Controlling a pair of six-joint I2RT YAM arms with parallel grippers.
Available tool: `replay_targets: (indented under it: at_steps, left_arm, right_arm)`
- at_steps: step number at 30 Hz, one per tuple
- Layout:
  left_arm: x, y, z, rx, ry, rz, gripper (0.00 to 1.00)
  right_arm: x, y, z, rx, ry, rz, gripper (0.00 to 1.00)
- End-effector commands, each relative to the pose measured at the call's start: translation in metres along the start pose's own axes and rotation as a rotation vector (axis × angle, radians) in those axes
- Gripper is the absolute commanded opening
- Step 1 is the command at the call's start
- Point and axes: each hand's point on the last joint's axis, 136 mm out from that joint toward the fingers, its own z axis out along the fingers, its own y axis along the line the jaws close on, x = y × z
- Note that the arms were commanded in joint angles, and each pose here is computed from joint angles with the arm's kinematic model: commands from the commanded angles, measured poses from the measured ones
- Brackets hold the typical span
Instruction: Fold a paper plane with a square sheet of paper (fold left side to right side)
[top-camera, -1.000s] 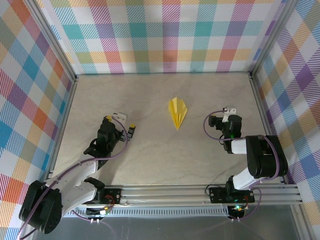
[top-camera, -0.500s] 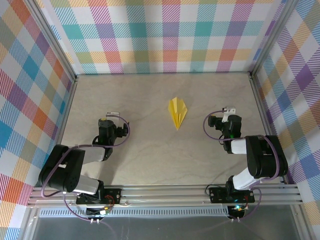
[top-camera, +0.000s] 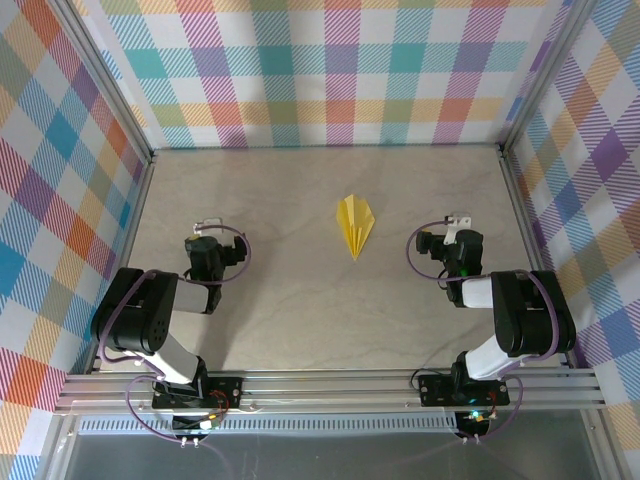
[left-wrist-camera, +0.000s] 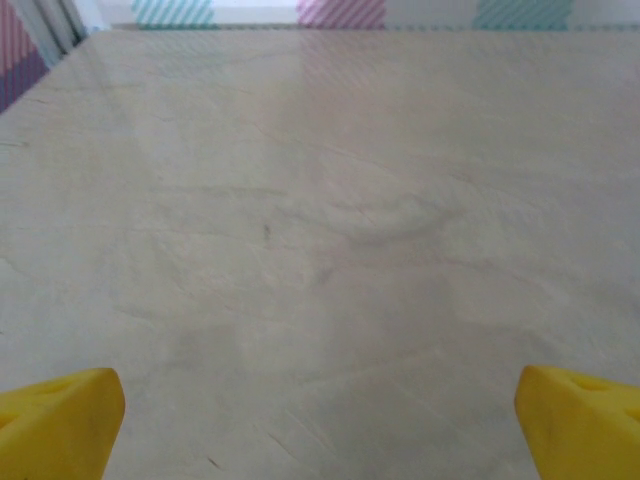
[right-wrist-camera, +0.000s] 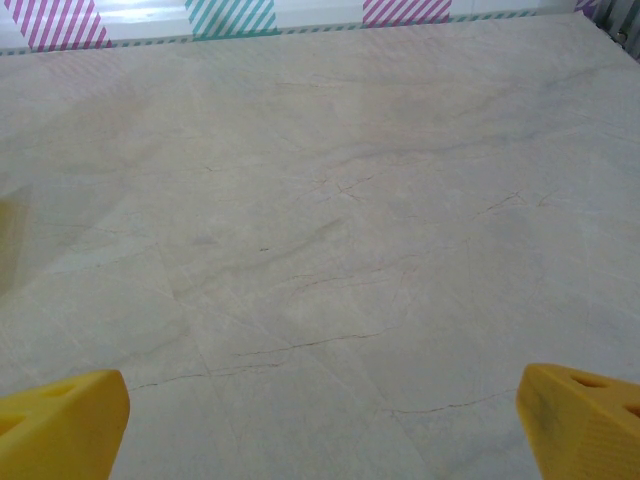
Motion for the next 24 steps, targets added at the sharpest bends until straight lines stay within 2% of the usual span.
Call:
replay_targets:
  at_steps: [1, 24]
  left_arm:
    - [-0.0044, 0.0044, 0.0024, -0.008, -0.006, -0.044, 1.0]
    - [-0.0042, 0.0047, 0.0027, -0.009, -0.004, -0.044, 1.0]
  right_arm:
    - [-0.0111, 0.0021, 0.0015, -0.016, -0.03, 0.012, 0.99]
    - [-0.011, 0.0047, 0.0019, -0.031, -0.027, 0.006, 0.99]
